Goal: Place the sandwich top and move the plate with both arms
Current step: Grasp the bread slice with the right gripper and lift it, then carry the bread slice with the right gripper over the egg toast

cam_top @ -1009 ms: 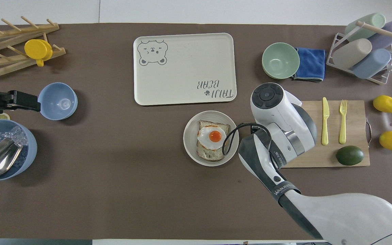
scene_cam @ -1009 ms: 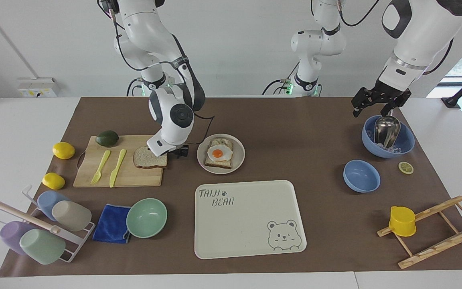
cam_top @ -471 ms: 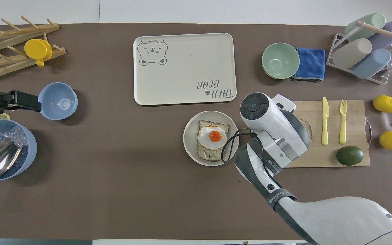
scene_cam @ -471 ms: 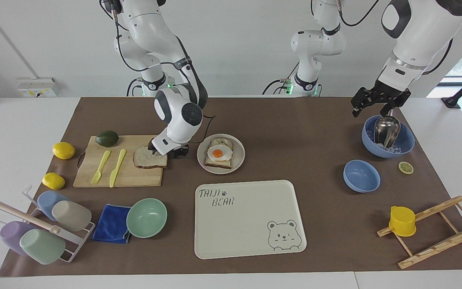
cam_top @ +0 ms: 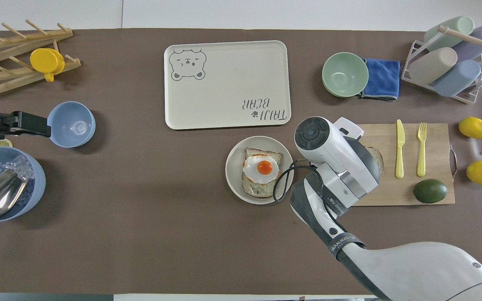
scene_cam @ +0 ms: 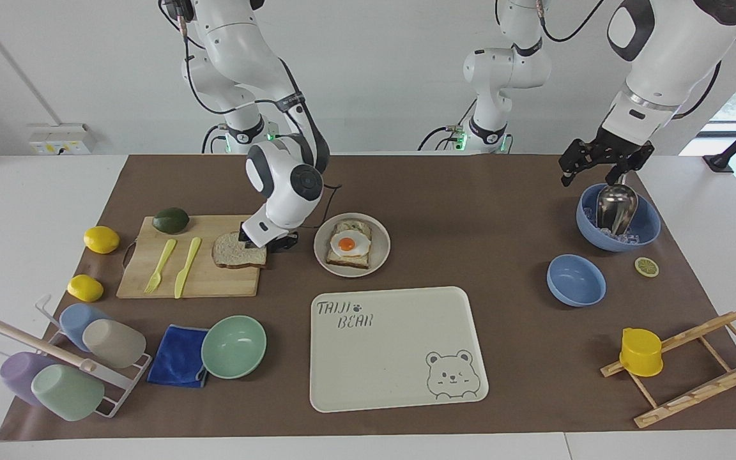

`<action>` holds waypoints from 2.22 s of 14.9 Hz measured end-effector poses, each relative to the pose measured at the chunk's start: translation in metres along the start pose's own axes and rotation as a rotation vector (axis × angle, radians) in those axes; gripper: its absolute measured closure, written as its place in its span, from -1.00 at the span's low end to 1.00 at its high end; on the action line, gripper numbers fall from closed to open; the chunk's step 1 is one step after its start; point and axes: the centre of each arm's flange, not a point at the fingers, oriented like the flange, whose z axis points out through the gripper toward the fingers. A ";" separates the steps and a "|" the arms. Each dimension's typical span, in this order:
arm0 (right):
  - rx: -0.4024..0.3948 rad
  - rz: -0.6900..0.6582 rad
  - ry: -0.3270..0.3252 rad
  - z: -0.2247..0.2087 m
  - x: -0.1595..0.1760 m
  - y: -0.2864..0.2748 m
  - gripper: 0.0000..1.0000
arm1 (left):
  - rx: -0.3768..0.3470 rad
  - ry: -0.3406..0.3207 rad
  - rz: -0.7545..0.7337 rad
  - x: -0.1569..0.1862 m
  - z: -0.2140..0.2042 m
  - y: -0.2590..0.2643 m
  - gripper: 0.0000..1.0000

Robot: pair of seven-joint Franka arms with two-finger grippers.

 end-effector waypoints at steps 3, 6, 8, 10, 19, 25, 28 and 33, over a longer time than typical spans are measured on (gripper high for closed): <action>-0.001 0.000 0.001 0.000 0.000 0.001 -0.17 | 0.000 0.000 0.000 0.000 0.000 0.000 -1.00; -0.008 -0.004 0.007 -0.001 -0.002 0.002 0.12 | 0.000 0.000 0.000 0.000 0.000 0.000 -1.00; -0.010 -0.009 0.018 -0.007 -0.004 0.002 0.53 | 0.000 0.000 0.000 0.000 0.000 0.000 -1.00; -0.025 -0.022 0.026 -0.010 -0.007 -0.001 0.75 | 0.000 0.000 -0.001 0.000 0.000 0.000 -1.00; -0.037 -0.055 0.004 -0.145 -0.035 -0.047 0.82 | 0.000 0.001 -0.001 0.000 0.000 0.000 -1.00; 0.169 0.053 0.032 -0.178 -0.038 -0.084 0.82 | 0.000 0.001 -0.003 0.000 0.000 -0.002 -1.00; 0.213 0.101 0.029 -0.174 -0.038 -0.104 0.82 | 0.000 0.001 -0.003 0.000 0.000 -0.002 -1.00; 0.341 0.208 0.034 -0.185 -0.036 -0.118 0.82 | 0.000 -0.004 -0.002 0.000 0.002 -0.001 -1.00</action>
